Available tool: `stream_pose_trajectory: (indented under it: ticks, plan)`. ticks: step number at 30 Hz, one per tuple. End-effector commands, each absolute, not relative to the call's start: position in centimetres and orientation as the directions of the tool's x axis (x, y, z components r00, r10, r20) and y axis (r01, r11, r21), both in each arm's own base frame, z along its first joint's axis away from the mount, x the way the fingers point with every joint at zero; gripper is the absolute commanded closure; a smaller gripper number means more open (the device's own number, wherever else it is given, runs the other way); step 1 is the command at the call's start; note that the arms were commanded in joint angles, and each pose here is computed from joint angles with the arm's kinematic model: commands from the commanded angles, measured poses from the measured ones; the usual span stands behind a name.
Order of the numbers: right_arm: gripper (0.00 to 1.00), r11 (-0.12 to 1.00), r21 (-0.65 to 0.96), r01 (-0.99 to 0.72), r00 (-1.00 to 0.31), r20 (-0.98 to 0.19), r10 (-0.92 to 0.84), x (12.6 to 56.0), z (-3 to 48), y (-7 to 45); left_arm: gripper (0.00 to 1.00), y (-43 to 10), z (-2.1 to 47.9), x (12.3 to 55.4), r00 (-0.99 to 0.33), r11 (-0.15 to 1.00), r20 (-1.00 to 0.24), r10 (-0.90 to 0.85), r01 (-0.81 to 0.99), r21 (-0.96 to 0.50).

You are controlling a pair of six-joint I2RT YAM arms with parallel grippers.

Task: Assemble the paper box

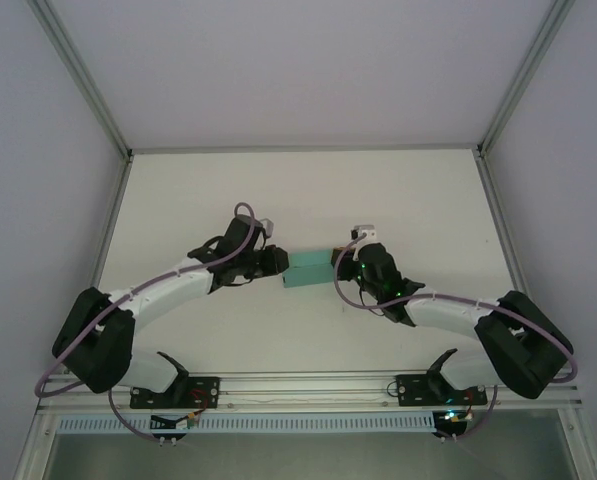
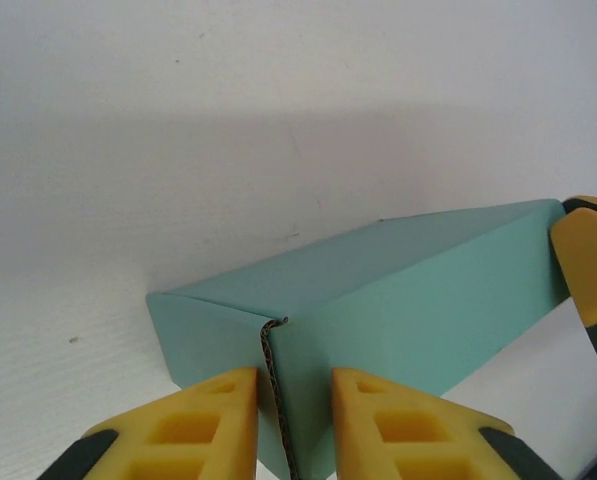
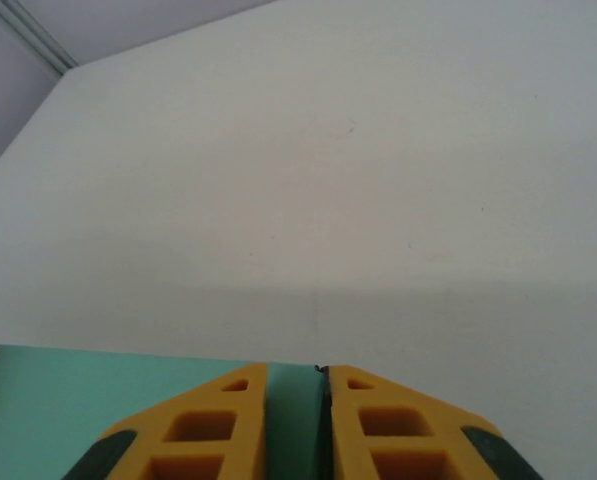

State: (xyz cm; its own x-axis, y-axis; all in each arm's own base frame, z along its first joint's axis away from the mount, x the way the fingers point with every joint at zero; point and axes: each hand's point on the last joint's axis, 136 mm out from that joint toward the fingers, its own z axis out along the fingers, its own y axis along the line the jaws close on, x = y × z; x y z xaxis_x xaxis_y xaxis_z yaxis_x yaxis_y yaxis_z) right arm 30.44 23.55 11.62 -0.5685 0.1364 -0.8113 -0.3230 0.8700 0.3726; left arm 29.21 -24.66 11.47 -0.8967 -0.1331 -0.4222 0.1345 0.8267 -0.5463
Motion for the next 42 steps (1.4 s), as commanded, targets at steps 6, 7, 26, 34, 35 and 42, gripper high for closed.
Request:
stream_pose_trajectory:
  ticks: [6,7,26,34,35,42]
  plan:
    - [0.62,0.853,0.365,-0.373,-0.756,-0.653,-0.051,26.3,8.7,24.9,0.60,-22.7,9.1,27.6,-0.933,0.916,-0.358,-0.041,0.107,-0.385]
    - [0.61,0.857,0.364,-0.365,-0.756,-0.653,-0.045,26.5,9.0,24.9,0.58,-22.7,9.5,27.7,-0.931,0.917,-0.363,-0.039,0.110,-0.382]
    - [0.08,0.820,0.263,-0.508,-0.656,-0.735,-0.171,28.0,15.6,26.3,0.00,-21.7,17.4,32.3,-0.815,0.951,-0.577,-0.048,0.140,-0.276]
    - [0.00,0.370,0.016,-0.929,-0.251,-0.761,-0.598,24.1,17.2,30.1,0.00,-15.5,17.2,33.2,-0.782,0.980,-0.601,-0.164,-0.058,-0.191]
    - [0.00,0.324,-0.007,-0.946,-0.210,-0.748,-0.630,23.9,17.0,30.2,0.00,-14.9,17.2,33.2,-0.776,0.979,-0.606,-0.175,-0.072,-0.191]
    - [0.00,0.182,-0.052,-0.982,-0.114,-0.608,-0.785,25.4,13.9,31.1,0.00,-10.5,17.3,31.9,-0.744,0.975,-0.631,-0.217,-0.189,-0.113]
